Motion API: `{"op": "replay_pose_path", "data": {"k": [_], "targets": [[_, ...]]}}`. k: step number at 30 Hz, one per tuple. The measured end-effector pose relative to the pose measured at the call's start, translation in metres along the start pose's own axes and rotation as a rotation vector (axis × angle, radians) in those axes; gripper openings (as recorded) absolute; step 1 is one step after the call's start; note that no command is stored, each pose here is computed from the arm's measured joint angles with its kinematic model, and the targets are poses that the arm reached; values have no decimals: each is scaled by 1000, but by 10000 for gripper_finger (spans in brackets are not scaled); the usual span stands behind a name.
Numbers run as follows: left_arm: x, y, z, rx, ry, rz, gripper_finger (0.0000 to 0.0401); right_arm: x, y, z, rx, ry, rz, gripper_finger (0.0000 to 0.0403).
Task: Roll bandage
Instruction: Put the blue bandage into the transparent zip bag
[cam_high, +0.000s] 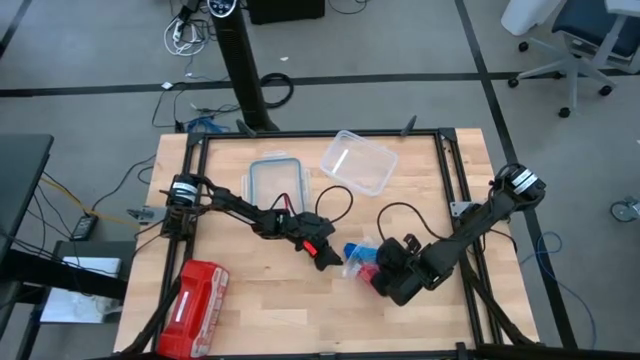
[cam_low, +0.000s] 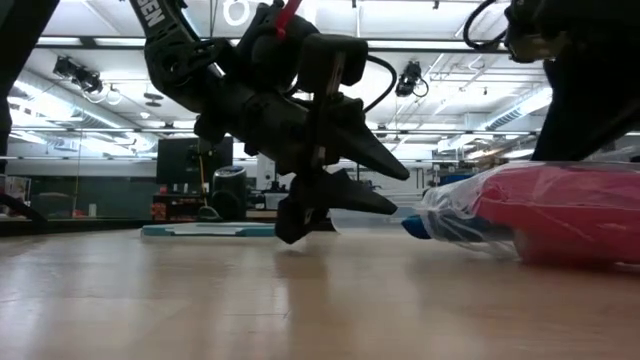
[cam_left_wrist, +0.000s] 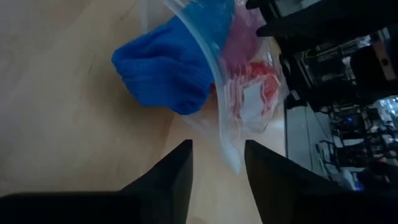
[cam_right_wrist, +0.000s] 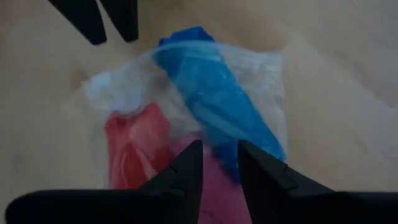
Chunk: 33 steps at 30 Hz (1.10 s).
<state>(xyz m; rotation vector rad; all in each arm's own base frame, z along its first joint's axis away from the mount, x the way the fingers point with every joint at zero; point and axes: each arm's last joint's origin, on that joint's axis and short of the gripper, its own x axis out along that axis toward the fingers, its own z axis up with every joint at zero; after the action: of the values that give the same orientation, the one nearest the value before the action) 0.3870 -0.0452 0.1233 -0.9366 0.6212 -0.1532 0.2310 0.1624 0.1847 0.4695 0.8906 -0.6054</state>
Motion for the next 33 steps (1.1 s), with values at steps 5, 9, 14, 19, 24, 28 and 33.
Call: {"op": "replay_pose_path", "data": {"k": [5,9,14,19,24,28,33], "targets": [[1,-3,-5,53,25,-15,157,-24,8,1,-23,40,50,93],[2,-3,-5,143,0,6,157,-29,9,-10,-24,182,71,91],[-1,4,3,331,-22,45,157,-43,5,-32,5,200,45,91],[-2,13,2,461,-2,146,157,-56,-1,-53,76,228,7,87],[-3,16,2,485,-49,249,157,-53,1,-60,86,229,-6,87],[-3,14,6,485,-74,211,157,-38,4,-60,50,206,-54,86],[-3,10,8,502,-99,178,157,-18,7,-53,2,132,-103,87]]}}
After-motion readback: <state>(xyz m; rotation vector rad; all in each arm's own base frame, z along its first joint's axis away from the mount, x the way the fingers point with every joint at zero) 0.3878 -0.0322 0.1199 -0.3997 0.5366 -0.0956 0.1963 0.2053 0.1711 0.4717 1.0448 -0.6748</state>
